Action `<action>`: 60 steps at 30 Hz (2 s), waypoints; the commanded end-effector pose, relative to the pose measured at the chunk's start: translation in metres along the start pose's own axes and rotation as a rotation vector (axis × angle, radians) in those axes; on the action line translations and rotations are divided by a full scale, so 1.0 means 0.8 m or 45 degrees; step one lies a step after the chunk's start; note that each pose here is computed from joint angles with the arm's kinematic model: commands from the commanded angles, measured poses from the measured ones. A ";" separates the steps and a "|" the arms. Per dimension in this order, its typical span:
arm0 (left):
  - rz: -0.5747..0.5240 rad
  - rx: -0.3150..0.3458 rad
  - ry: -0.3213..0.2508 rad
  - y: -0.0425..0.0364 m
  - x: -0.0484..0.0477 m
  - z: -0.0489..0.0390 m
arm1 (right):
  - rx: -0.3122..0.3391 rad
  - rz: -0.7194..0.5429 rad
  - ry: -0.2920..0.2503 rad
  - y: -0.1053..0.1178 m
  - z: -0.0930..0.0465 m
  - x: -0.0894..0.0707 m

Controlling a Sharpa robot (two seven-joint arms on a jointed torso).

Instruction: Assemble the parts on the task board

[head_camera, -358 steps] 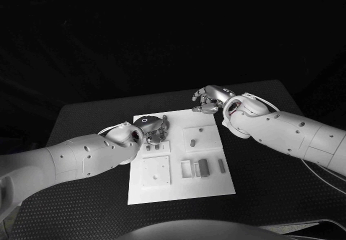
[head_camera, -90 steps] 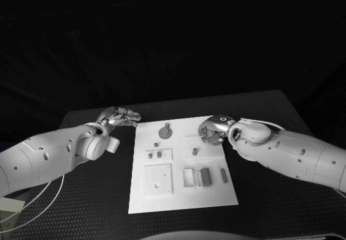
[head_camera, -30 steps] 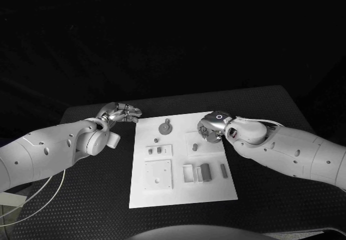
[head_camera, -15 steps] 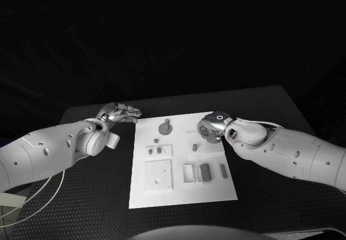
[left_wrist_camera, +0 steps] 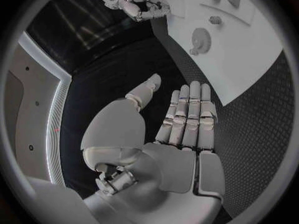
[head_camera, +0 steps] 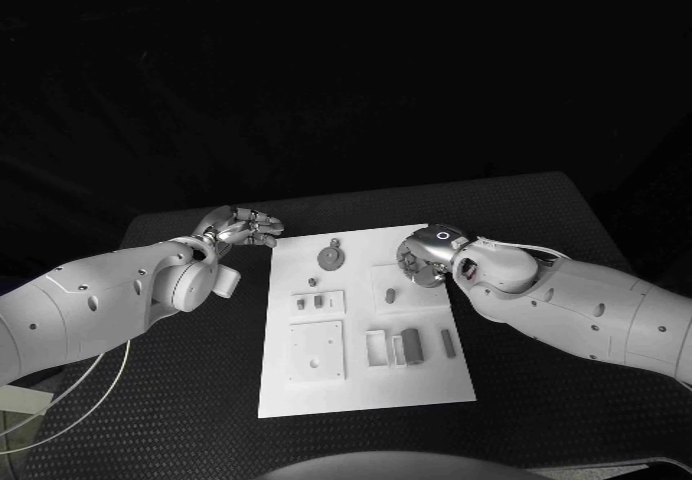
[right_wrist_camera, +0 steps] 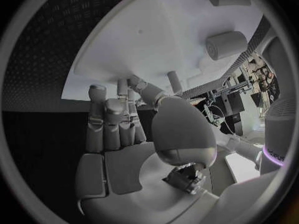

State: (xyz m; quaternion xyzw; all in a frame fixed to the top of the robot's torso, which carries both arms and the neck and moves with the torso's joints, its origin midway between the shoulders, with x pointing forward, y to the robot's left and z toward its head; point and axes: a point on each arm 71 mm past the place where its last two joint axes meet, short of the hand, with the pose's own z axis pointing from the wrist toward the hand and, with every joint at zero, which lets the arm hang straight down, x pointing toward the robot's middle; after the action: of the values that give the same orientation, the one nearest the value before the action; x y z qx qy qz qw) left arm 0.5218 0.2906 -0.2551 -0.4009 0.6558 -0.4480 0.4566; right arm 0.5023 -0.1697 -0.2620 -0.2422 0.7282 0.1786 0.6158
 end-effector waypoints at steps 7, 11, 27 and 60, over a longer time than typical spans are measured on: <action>-0.014 0.016 0.033 -0.0025 0.003 0.001 | 0.030 0.011 0.051 -0.003 -0.004 0.005; -0.014 0.016 0.034 -0.0025 0.003 0.001 | 0.031 0.016 0.036 -0.003 -0.004 0.001; -0.018 0.016 0.048 -0.0024 0.004 0.001 | 0.022 0.035 0.009 -0.002 -0.004 -0.017; -0.017 0.017 0.047 -0.0034 0.004 0.001 | -0.184 0.117 -0.041 0.076 -0.009 -0.063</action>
State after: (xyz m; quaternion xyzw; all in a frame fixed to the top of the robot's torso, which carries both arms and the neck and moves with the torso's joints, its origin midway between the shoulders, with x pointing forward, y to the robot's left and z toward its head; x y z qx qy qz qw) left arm 0.5220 0.2888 -0.2553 -0.3969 0.6601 -0.4553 0.4465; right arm 0.4697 -0.1198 -0.2120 -0.2491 0.7041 0.2606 0.6118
